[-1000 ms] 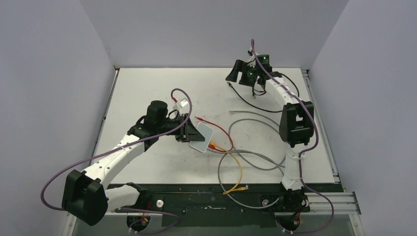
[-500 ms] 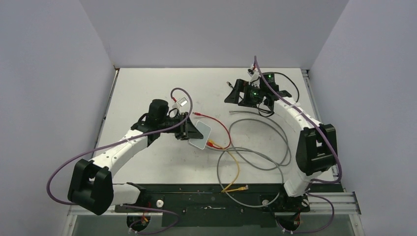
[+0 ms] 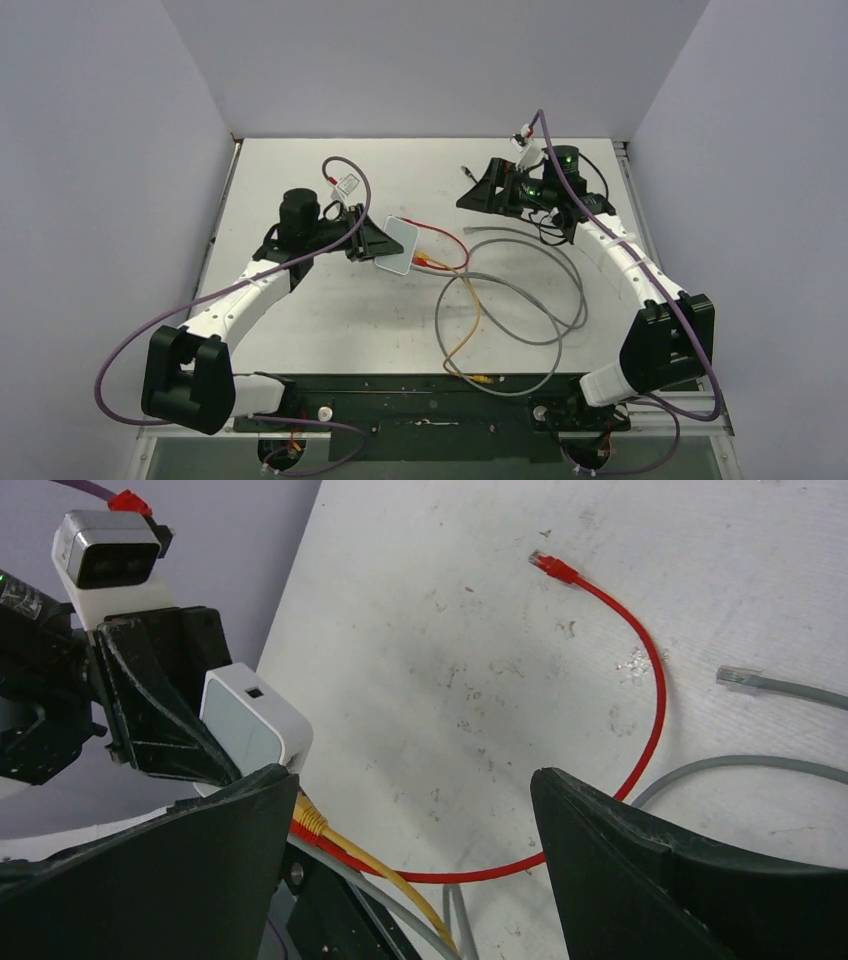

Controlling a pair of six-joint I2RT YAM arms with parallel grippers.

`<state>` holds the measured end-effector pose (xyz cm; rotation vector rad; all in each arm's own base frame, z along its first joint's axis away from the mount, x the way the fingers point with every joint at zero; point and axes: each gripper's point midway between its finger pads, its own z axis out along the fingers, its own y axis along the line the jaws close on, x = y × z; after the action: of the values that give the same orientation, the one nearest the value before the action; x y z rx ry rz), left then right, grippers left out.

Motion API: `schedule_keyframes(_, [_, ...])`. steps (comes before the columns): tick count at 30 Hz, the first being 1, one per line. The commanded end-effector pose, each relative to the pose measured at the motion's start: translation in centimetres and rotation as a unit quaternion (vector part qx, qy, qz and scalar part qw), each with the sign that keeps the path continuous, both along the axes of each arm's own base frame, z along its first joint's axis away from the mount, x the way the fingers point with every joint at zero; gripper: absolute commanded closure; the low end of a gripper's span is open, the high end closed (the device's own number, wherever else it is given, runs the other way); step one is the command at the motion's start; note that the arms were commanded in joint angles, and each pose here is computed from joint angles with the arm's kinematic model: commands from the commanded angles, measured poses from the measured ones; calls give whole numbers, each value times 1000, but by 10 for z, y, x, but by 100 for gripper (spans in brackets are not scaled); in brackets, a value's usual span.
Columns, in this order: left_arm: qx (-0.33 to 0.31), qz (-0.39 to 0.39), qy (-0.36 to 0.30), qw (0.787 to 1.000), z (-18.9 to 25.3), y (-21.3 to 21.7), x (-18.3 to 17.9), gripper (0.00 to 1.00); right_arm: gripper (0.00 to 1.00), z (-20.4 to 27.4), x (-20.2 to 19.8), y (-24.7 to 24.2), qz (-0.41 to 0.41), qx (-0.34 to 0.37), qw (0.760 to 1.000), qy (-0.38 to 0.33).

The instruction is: Pull the plug from the switch port

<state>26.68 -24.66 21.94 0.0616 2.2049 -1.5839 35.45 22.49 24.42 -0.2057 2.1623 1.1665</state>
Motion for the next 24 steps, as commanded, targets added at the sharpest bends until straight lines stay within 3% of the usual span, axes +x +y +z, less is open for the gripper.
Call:
schedule_keyframes(1, [-47,-9,-79,996,48,2,5,100,10,38,-18,13,41,54,997,-44])
schedule_keyframes(8, [-75,-22,-99,992,68,0,4,100,10,54,-37,25,96,79,990,-67])
schedule_keyframes(15, [-90,-20,-121,988,83,-1,9,100,0,52,-51,46,150,96,982,-69])
schedule_keyframes(24, [-122,-2,-133,983,95,1,8,100,11,56,-59,68,191,117,972,-76])
